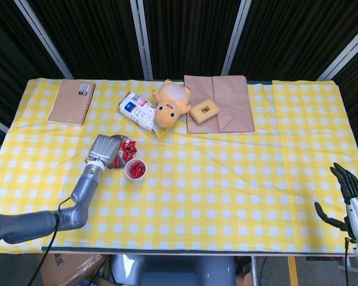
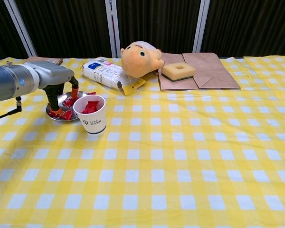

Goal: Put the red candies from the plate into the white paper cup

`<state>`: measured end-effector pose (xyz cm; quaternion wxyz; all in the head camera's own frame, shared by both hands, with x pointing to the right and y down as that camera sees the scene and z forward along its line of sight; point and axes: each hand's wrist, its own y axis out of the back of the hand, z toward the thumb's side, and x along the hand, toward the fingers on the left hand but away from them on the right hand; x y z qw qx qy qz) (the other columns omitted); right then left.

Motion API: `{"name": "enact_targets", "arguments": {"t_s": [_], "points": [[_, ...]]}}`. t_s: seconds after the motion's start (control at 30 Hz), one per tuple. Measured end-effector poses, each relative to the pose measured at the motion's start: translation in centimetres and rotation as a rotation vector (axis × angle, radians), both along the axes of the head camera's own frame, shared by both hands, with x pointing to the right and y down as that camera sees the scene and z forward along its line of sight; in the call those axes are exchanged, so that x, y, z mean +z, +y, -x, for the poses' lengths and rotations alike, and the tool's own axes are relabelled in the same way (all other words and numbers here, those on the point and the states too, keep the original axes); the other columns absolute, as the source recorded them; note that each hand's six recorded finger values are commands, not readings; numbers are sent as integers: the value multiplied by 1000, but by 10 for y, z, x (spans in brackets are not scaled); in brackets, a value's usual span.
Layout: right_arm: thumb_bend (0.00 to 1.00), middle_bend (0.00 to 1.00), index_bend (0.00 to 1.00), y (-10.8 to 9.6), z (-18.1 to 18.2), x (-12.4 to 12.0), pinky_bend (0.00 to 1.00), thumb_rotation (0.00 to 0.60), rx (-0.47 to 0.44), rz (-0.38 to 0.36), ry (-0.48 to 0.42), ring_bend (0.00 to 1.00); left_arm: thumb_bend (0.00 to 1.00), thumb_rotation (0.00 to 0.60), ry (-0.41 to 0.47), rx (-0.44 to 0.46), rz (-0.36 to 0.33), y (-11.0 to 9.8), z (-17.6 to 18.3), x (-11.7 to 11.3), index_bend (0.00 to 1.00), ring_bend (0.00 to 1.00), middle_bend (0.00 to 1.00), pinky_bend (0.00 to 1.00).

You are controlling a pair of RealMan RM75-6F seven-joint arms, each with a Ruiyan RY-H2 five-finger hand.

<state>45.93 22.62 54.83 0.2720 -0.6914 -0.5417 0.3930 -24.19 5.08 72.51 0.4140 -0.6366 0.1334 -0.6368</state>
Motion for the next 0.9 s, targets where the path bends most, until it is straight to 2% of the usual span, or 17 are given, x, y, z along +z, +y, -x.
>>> {"name": "enact_targets", "arguments": {"t_s": [0.57,0.9], "points": [[424,0,0,0,-1,-1,0,600,2,-2,-1,0,254,600,40,22,12,4,-27,15,354,1000,944,988],[424,0,0,0,-1,-1,0,600,1,-4,-1,0,307,600,30,25,9,4,-25,16,394,1000,945,988]]}}
